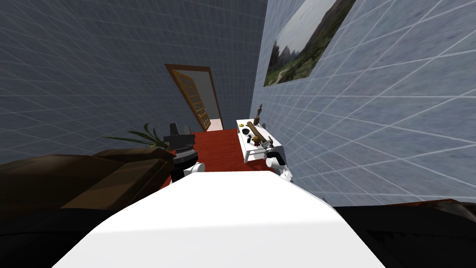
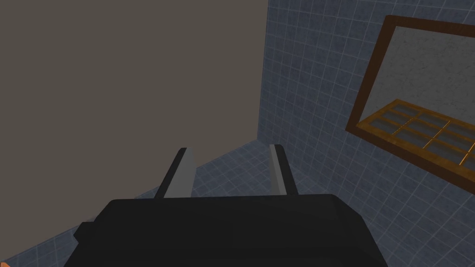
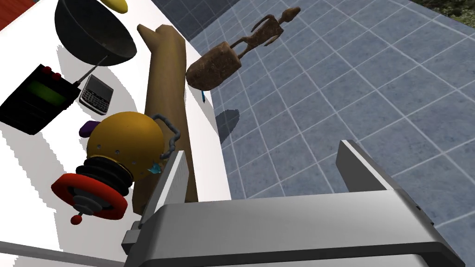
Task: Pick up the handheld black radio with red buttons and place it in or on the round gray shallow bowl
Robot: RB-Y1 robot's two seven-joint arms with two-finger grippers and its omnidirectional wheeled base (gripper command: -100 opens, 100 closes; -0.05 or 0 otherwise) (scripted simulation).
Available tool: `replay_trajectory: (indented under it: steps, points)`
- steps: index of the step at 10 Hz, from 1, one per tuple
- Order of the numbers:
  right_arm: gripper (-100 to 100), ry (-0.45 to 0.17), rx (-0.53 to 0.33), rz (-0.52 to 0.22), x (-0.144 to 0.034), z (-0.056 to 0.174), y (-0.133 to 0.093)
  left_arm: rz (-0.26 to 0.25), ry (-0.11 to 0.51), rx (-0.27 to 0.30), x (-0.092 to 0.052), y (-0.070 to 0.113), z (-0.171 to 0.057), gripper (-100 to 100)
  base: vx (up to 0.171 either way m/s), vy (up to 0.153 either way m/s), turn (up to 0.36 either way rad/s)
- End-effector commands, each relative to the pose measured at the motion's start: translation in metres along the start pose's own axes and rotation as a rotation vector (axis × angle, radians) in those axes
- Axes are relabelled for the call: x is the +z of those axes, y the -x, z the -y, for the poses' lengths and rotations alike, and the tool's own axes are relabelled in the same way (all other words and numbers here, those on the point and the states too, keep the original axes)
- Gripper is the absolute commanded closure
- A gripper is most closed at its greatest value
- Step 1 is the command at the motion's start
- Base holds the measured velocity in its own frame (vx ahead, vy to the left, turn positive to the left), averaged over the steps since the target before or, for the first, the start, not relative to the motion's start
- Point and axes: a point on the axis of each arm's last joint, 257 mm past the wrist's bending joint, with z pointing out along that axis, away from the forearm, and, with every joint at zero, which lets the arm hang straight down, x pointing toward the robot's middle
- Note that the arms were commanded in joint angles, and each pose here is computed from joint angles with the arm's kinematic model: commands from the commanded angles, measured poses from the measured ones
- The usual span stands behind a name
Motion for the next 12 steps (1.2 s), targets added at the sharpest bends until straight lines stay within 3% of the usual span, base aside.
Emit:
replay_trajectory:
  steps: [1, 2, 5, 10, 12]
  points:
    - [-100, -0.056, 0.072, 0.046, 0.002, 0.017, 0.019, 0.0, 0.0, 0.0, 0.0, 0.0, 0.0, 0, 0.007, 0.096, -0.009]
    - [-100, -0.065, 0.072, 0.05, 0.002, 0.02, 0.02, 0.0, 0.0, 0.0, 0.0, 0.0, 0.0, 0, 0.011, 0.073, -0.008]
    - [-100, -0.157, 0.192, 0.127, 0.004, 0.051, 0.048, 0.0, 0.0, 0.0, 0.0, 0.0, 0.0, 0, 0.025, 0.08, -0.014]
    - [-100, -0.255, 0.313, 0.211, 0.001, 0.084, 0.073, 0.0, 0.0, 0.0, 0.0, 0.0, 0.0, 0, 0.034, 0.068, -0.022]
    - [-100, -0.32, 0.429, 0.282, -0.002, 0.109, 0.092, 0.0, 0.0, 0.0, 0.0, 0.0, 0.0, 0, 0.066, 0.082, -0.055]
